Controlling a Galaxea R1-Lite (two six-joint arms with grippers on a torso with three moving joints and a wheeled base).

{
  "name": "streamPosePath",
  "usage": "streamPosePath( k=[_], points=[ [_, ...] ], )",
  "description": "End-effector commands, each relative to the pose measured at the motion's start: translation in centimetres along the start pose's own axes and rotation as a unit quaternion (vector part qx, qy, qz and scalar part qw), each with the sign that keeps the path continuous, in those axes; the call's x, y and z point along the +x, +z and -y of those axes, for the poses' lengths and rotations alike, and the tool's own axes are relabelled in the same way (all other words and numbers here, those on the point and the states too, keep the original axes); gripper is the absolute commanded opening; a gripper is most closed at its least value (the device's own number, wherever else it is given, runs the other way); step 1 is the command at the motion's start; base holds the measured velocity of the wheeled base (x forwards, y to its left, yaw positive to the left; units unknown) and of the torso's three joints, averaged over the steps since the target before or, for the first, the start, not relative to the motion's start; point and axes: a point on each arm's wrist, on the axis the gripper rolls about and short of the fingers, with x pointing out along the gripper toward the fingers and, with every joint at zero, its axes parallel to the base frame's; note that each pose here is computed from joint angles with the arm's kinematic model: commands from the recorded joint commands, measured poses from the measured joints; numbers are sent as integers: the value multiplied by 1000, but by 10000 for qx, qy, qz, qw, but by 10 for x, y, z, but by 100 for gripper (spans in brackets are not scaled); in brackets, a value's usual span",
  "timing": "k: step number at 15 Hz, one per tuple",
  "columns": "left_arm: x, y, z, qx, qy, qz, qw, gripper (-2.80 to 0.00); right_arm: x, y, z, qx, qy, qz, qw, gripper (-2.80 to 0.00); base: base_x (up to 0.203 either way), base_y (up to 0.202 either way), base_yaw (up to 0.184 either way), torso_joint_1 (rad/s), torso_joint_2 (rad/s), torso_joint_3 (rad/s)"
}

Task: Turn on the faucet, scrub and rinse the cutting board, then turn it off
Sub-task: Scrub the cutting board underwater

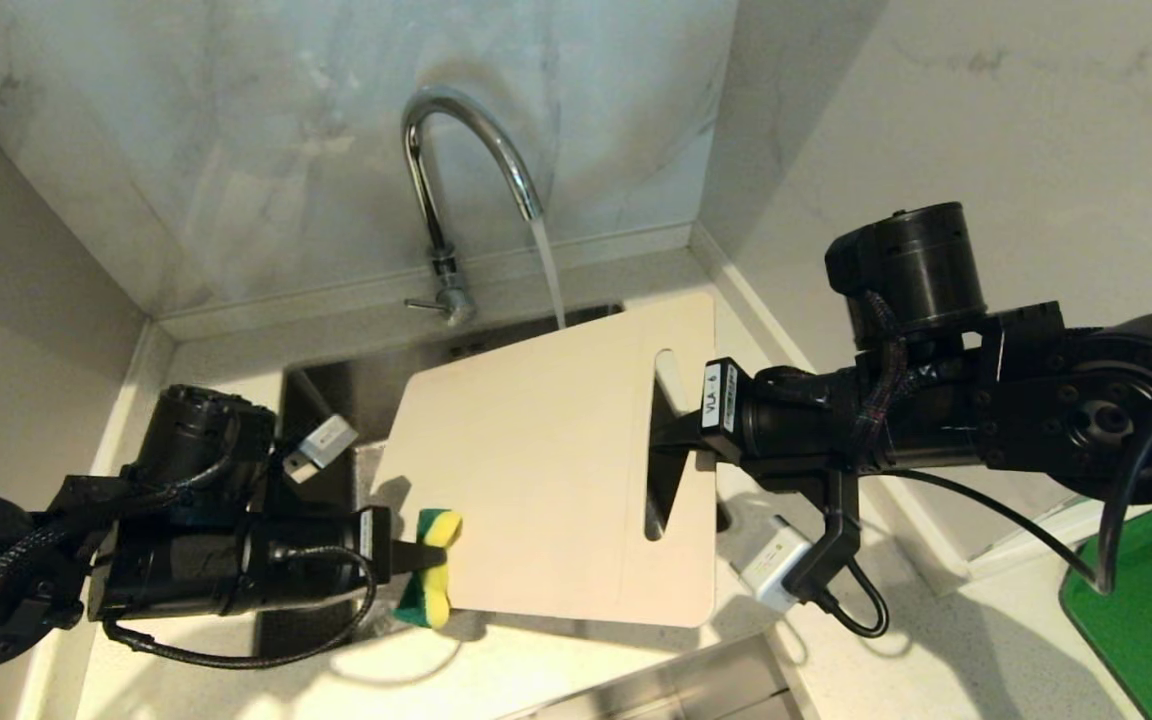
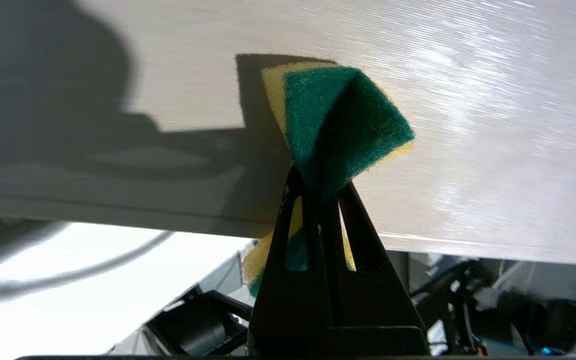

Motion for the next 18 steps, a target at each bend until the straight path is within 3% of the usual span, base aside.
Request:
streamPosePath(
  k=[1,5,8,10,13,16,18],
  points=[
    [0,2,-29,-186,306,0,9994,-280,-2,1,1,-76,-29,-2,10000,-280,0,0,0,0,0,0],
    [-11,10,-83,-493,566,151,9971,-280,-4,0,3,38,-46,-35,10000,-280,0,0,0,0,0,0],
    [-22,15,-116,-564,751,233,9953,-280,-2,0,2,37,-151,-165,9997,-280,0,0,0,0,0,0],
    [-24,17,-117,-545,721,268,9956,-280,-2,1,0,67,-135,-154,9998,-280,0,0,0,0,0,0],
    [-34,30,-103,-389,569,598,9958,-280,-4,2,0,90,-124,-160,9998,-280,0,0,0,0,0,0],
    [-60,61,-86,-373,437,1220,9909,-280,-14,-1,-3,145,-88,-309,9994,-280,0,0,0,0,0,0],
    [-87,78,-72,-426,464,1435,9876,-280,-22,4,-3,191,-78,-330,9992,-280,0,0,0,0,0,0]
  ],
)
